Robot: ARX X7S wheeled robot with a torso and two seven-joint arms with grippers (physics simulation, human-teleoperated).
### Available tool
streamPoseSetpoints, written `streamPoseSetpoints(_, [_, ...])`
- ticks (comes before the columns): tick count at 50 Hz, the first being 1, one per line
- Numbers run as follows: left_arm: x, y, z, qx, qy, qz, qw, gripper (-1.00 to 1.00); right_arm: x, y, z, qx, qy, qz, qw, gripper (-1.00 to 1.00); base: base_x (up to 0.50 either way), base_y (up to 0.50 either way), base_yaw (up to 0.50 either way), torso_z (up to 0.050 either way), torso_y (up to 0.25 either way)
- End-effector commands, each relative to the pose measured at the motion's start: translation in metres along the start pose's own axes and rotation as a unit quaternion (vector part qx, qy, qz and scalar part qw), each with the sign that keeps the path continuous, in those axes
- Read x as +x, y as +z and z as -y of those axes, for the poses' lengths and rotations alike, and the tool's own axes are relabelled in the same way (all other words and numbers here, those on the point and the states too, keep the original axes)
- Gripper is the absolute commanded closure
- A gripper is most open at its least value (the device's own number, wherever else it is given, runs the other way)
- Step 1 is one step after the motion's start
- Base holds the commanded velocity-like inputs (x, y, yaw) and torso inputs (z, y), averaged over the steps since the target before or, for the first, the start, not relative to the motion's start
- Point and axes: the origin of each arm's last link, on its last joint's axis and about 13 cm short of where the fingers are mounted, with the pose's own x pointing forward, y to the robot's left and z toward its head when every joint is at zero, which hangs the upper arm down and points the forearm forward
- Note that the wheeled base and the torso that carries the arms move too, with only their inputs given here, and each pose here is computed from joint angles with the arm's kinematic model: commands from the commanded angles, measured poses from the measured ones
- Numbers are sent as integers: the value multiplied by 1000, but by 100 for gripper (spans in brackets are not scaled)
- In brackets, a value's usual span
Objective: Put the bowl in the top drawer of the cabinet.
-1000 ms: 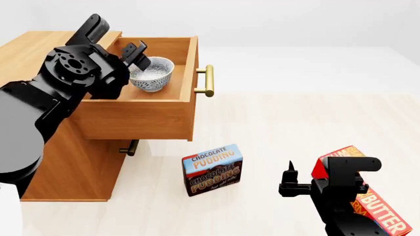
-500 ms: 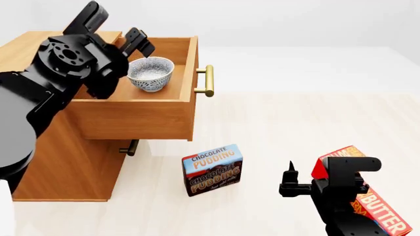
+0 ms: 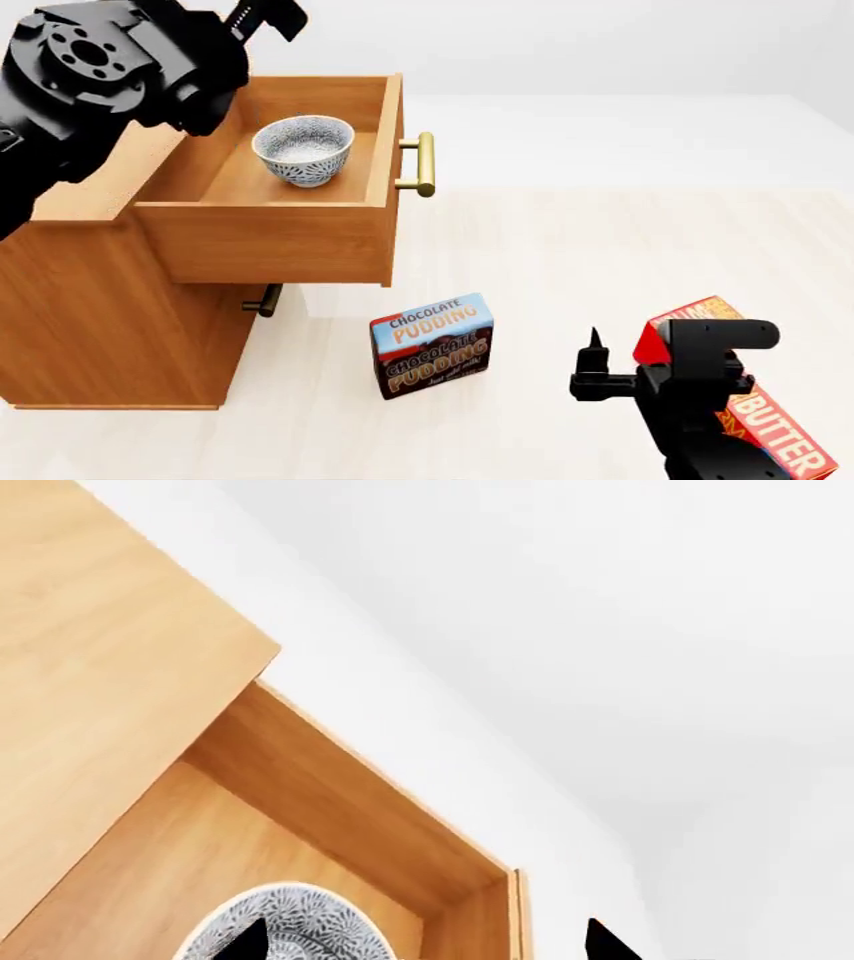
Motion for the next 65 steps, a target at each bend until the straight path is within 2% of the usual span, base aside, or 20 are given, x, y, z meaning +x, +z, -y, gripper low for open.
streamPoseSetpoints(1, [-27,8,13,4,-68,18,998,-100,-2,2,1,1,-1,2,1000,-100,0,0,0,0,0])
streamPoseSetpoints(6, [-53,5,13,15,-126,26,992,-100,-4,7,0,-4,-9,14,1000,-100,0,0,0,0,0])
streamPoseSetpoints(11, [-87,-7,7,62,-180,38,981,-100,-11,22,-4,-7,-12,38,999,-100,0,0,0,0,0])
streamPoseSetpoints(19, [-120,-39,-34,132,-231,73,961,-100,-34,55,-3,-32,-64,109,991,-100,0,0,0,0,0])
streamPoseSetpoints(23, [-131,-51,-52,141,-251,74,955,-100,-50,73,-4,-34,-72,145,986,-100,0,0,0,0,0])
streamPoseSetpoints(29, [-150,-62,-69,157,-259,103,947,-100,-74,94,-12,-63,-84,204,973,-100,0,0,0,0,0])
streamPoseSetpoints(32, [-158,-68,-76,154,-262,126,944,-100,-84,100,-17,-91,-97,232,964,-100,0,0,0,0,0])
streamPoseSetpoints(38, [-181,-84,-95,160,-293,168,927,-100,-112,108,-20,-124,-106,287,944,-100,0,0,0,0,0])
streamPoseSetpoints(43, [-200,-94,-102,175,-322,178,913,-100,-132,113,-24,-137,-101,323,931,-100,0,0,0,0,0])
streamPoseSetpoints(46, [-207,-98,-105,179,-314,197,911,-100,-137,114,-26,-141,-93,336,927,-100,0,0,0,0,0])
streamPoseSetpoints(51, [-216,-105,-109,196,-299,232,905,-100,-138,130,-37,-126,-98,414,896,-100,0,0,0,0,0])
streamPoseSetpoints(53, [-222,-109,-111,204,-304,243,899,-100,-142,113,-31,-162,-80,368,912,-100,0,0,0,0,0])
streamPoseSetpoints(65, [-248,-124,-117,220,-339,289,868,-100,-144,108,-28,-171,-66,410,893,-100,0,0,0,0,0])
